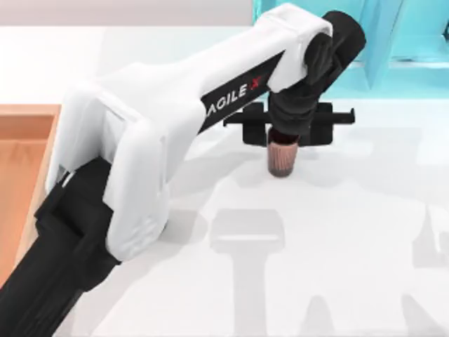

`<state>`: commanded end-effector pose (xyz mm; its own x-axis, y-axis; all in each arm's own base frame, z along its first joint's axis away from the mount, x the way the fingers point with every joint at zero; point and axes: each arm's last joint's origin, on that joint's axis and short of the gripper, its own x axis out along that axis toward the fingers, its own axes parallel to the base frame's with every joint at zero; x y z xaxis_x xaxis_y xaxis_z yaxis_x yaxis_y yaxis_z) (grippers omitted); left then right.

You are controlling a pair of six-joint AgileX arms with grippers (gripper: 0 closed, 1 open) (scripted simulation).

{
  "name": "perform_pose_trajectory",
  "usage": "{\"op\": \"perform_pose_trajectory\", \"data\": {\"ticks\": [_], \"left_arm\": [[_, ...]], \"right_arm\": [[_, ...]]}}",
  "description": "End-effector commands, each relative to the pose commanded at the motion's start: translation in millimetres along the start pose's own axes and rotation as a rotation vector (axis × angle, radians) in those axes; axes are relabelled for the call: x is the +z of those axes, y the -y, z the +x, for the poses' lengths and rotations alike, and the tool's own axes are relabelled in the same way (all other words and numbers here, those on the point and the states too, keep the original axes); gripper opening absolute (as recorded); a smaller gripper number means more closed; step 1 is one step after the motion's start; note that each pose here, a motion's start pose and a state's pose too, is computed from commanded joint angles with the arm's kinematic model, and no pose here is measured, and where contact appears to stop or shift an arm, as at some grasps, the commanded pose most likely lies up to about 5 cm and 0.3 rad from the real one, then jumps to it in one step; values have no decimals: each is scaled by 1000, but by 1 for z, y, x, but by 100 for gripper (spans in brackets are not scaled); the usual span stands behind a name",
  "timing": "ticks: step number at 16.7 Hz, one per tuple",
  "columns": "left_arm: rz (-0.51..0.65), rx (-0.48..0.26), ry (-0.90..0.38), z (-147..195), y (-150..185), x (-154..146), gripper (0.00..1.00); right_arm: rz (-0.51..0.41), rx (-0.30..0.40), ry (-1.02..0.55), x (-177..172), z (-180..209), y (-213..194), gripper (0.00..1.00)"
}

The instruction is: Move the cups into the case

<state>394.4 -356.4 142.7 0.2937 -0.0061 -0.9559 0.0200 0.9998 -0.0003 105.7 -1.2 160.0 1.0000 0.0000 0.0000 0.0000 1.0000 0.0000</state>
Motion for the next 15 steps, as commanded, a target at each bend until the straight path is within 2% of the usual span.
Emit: {"op": "perform_pose_trajectory", "data": {"ticks": [4,6,11,15], "left_arm": [[6,1,-2,0,1,-1,0],[9,7,-9,-8,-11,4,0],[2,-8,11,-75,-70,25,0],[6,0,-1,-95,-98,28,0]], "right_arm": [[0,0,0,0,0,0,100],[0,0,0,0,0,0,100],[0,0,0,0,0,0,100],[0,0,0,0,0,0,100]]}}
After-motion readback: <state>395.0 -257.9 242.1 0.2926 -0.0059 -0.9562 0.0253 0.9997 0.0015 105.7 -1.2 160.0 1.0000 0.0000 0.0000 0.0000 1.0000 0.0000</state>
